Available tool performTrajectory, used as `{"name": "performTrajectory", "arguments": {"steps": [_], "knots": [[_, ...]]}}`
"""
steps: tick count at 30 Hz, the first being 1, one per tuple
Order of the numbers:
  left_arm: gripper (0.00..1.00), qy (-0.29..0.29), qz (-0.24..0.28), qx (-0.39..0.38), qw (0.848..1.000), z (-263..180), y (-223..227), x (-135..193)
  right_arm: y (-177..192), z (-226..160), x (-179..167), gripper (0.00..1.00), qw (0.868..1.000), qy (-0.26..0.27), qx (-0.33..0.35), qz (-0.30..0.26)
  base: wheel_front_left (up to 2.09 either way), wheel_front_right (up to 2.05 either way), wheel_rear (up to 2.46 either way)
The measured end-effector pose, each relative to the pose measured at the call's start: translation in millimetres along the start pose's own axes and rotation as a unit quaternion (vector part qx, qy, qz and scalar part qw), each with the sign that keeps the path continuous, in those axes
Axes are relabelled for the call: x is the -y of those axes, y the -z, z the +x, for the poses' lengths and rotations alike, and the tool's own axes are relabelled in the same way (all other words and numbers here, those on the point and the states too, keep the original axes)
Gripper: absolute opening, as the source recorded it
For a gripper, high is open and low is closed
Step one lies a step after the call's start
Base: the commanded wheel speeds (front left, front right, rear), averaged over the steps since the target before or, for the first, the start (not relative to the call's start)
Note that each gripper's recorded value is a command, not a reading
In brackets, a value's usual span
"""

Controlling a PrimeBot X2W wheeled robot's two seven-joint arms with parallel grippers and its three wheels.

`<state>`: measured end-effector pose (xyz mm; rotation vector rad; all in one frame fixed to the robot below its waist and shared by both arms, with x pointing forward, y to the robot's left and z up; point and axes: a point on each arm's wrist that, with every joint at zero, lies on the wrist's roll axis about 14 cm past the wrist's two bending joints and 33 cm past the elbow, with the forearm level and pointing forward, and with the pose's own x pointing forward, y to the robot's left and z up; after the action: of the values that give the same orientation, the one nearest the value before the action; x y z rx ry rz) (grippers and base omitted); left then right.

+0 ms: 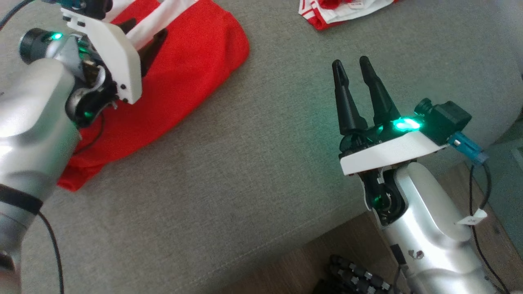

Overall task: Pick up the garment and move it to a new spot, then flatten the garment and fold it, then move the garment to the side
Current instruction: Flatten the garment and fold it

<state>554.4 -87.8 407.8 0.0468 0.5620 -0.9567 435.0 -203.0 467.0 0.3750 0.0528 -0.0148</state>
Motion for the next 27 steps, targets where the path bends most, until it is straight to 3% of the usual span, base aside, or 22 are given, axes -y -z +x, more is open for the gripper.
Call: {"name": "performTrajectory", "arguments": {"steps": [14,15,16,17,27], "knots": [[0.98,-0.004,0.021,-0.03,0.999,23,17,-17,2,2,8,1.0,1.0,0.012,0.0,0.005,0.0,0.0,0.0],[0.66,-0.004,0.021,-0.032,0.999,23,17,-17,2,2,8,1.0,1.0,0.012,-0.001,0.005,0.0,0.0,0.0],[0.24,-0.003,0.022,-0.033,0.999,24,18,-16,2,2,8,1.0,1.0,0.012,-0.001,0.005,0.0,0.0,0.0],[0.0,-0.003,0.021,-0.032,0.999,24,19,-17,3,3,8,1.0,1.0,0.011,-0.002,0.005,0.0,0.0,0.0],[0.0,-0.017,0.011,-0.006,1.0,14,9,-27,6,9,3,1.0,1.0,0.002,-0.004,0.009,0.0,0.0,0.0]]}}
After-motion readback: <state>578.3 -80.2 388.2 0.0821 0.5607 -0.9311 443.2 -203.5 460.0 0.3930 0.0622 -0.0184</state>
